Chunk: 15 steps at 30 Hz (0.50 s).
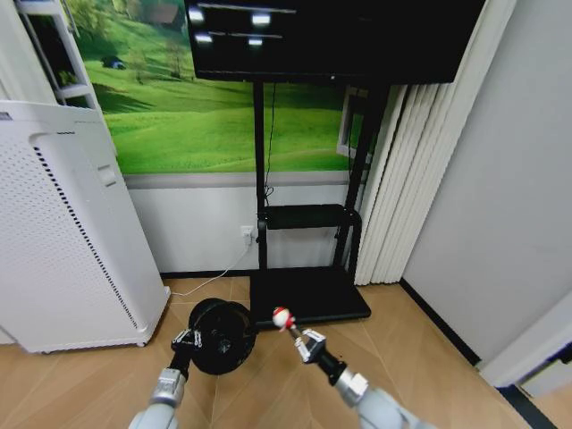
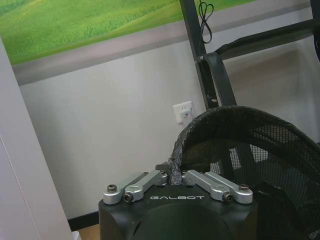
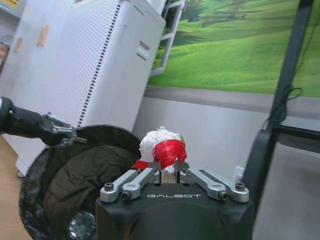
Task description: Pick up the trash bin and place the garbage on the floor into it.
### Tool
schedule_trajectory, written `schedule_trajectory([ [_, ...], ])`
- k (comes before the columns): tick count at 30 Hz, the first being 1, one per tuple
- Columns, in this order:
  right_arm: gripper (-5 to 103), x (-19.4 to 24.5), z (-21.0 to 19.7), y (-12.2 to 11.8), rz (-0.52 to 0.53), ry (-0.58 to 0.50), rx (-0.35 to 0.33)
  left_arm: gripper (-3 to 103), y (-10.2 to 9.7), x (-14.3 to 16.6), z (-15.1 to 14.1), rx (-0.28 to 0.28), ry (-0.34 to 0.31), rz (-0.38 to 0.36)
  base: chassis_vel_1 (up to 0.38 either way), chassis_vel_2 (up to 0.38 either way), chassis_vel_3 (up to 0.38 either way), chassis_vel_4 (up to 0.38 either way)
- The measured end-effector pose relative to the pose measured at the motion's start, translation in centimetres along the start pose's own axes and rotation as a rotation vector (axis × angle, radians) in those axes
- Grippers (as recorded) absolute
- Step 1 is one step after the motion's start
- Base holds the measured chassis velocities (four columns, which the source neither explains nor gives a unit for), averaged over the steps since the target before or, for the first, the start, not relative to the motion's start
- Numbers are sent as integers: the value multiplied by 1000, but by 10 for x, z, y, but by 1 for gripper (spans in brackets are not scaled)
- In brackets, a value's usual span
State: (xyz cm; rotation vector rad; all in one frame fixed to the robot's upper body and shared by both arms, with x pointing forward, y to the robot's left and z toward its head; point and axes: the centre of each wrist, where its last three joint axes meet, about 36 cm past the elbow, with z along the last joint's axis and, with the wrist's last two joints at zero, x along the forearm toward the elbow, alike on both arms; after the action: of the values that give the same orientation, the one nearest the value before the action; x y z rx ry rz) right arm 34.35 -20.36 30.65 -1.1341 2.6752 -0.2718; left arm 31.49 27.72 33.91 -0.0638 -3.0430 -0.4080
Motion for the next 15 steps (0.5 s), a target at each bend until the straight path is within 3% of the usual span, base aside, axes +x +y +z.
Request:
schedule_trajectory([
  [15, 13, -54, 38, 50, -124, 17, -64, 4, -18, -11, 5, 37, 15, 14, 0, 0, 0, 0],
])
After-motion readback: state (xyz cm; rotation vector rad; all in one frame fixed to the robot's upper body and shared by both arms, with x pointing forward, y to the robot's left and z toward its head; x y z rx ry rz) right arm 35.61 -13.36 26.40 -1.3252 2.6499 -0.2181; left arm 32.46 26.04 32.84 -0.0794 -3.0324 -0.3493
